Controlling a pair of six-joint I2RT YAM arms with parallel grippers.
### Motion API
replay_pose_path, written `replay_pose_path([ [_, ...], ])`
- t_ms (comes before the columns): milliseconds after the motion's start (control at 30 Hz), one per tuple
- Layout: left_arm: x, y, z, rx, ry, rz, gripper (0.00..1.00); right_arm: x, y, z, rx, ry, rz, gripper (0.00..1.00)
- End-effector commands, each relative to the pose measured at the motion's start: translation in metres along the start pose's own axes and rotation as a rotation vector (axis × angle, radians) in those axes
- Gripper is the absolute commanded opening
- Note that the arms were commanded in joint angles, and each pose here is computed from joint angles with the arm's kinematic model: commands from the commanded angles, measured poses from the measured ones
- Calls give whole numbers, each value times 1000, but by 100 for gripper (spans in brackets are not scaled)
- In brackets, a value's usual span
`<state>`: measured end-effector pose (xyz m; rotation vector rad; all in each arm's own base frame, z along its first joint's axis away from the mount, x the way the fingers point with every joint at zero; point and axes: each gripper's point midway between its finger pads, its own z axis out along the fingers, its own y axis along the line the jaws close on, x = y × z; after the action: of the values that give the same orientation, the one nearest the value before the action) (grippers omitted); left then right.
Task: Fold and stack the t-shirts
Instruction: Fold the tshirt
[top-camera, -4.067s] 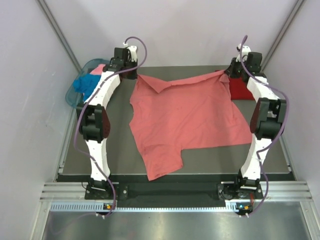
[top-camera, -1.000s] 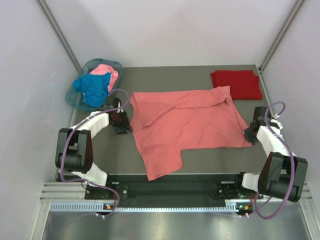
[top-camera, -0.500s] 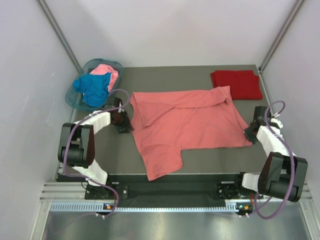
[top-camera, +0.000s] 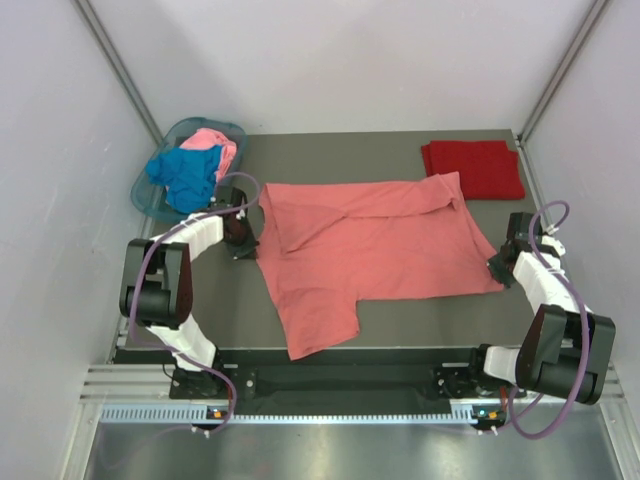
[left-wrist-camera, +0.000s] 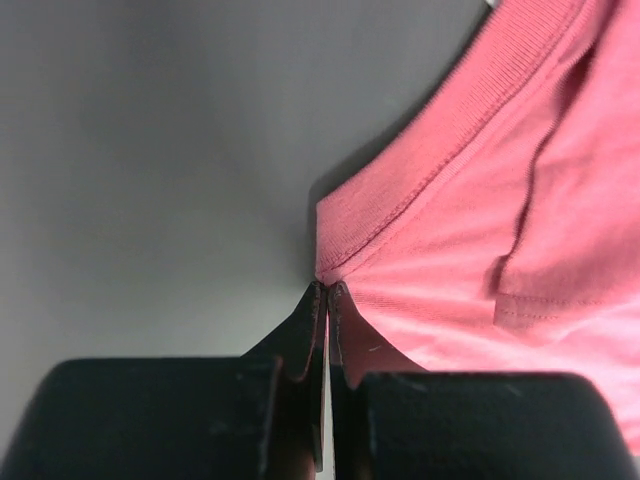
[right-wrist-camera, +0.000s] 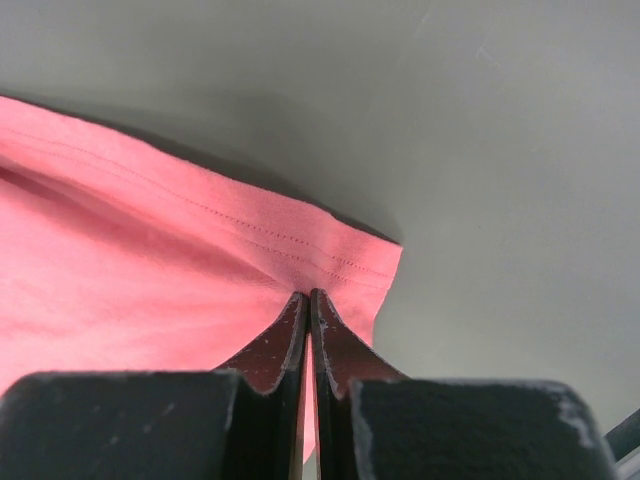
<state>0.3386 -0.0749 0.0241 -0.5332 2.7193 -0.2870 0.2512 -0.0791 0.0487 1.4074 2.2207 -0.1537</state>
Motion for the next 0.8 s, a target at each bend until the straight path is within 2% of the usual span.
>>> replay_pose_path([
  [0,-23,20,-22,-127,-92,25,0,-6,-1,-6,-18,-25,11,0],
  [167,-26,41,-33,-209,-101,32,0,5,-4,-8,-12,23,7,0],
  [333,-11,62,-36,-281,-70,54,0,20,-12,-6,-14,58,5,0],
  [500,-17,64,-45,-284,-92,58,2,22,-8,-18,-65,51,3,0],
  [600,-26,58,-49,-275,-89,74,4,22,-2,-27,-99,62,-9,5],
  [667,-35,58,-56,-301,-91,84,9,22,7,-34,-138,69,-26,14],
  [733,-46,54,-64,-308,-100,101,25,20,11,-38,-154,67,-55,27],
  [767,-47,54,-68,-315,-92,105,29,15,16,-42,-179,55,-68,30],
])
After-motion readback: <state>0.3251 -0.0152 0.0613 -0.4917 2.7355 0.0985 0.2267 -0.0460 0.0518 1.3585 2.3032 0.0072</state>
